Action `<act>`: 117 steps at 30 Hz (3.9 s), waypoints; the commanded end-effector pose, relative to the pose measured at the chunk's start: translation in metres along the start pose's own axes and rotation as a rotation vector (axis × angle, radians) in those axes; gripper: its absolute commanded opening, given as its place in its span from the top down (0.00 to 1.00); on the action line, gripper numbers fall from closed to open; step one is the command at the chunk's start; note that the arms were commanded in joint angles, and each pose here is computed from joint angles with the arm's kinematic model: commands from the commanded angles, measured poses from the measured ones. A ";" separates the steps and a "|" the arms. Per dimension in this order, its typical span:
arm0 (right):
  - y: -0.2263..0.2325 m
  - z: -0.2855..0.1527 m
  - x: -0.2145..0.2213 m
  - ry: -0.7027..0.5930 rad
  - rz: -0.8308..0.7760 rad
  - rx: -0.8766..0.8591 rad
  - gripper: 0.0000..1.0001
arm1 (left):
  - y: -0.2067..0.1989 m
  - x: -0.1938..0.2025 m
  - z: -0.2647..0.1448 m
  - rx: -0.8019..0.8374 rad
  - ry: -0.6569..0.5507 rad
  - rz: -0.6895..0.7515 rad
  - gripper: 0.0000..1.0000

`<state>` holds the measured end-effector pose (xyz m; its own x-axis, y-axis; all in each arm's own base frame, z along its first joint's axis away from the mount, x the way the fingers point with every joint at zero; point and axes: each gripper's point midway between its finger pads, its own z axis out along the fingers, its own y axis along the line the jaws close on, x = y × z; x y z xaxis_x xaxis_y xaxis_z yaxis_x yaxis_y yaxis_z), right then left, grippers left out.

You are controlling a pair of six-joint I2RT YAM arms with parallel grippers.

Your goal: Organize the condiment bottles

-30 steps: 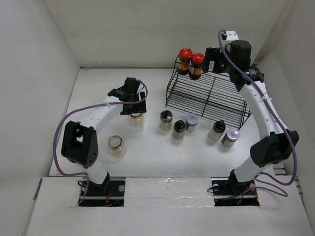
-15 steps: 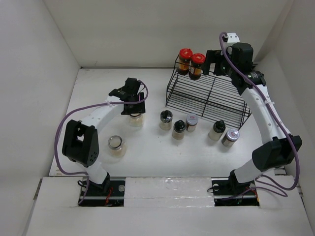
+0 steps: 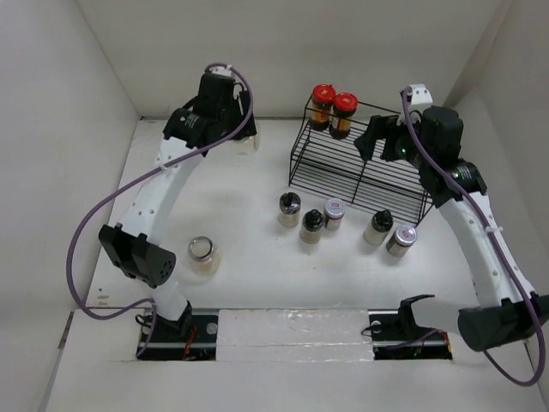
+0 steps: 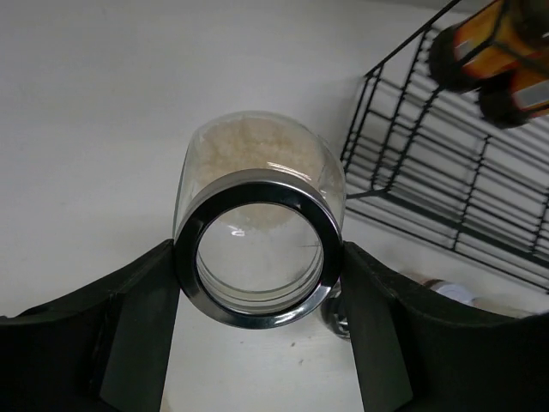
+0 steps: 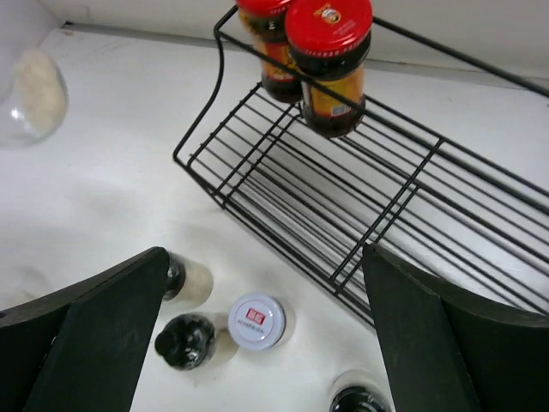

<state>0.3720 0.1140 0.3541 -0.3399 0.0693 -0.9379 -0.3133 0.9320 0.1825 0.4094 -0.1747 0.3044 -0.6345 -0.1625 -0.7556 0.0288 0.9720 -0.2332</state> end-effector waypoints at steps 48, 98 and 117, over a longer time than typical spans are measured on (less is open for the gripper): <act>0.062 -0.046 0.082 0.137 0.035 -0.172 0.00 | -0.188 0.030 0.096 0.188 -0.064 0.216 0.27; 0.425 0.061 0.261 0.403 -0.520 -0.786 0.00 | 0.066 -0.065 -0.266 -0.017 -0.714 -0.342 0.00; 0.434 0.083 0.284 0.418 -0.501 -0.731 0.43 | 0.062 -0.067 -0.253 -0.052 -0.702 -0.257 0.00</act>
<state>0.2142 0.5614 0.1188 -0.2666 -0.5868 -0.7646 -0.9357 0.3477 0.0594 0.2553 -0.0608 0.4887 -0.0005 -0.4421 -0.8969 -0.1025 0.8922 -0.4398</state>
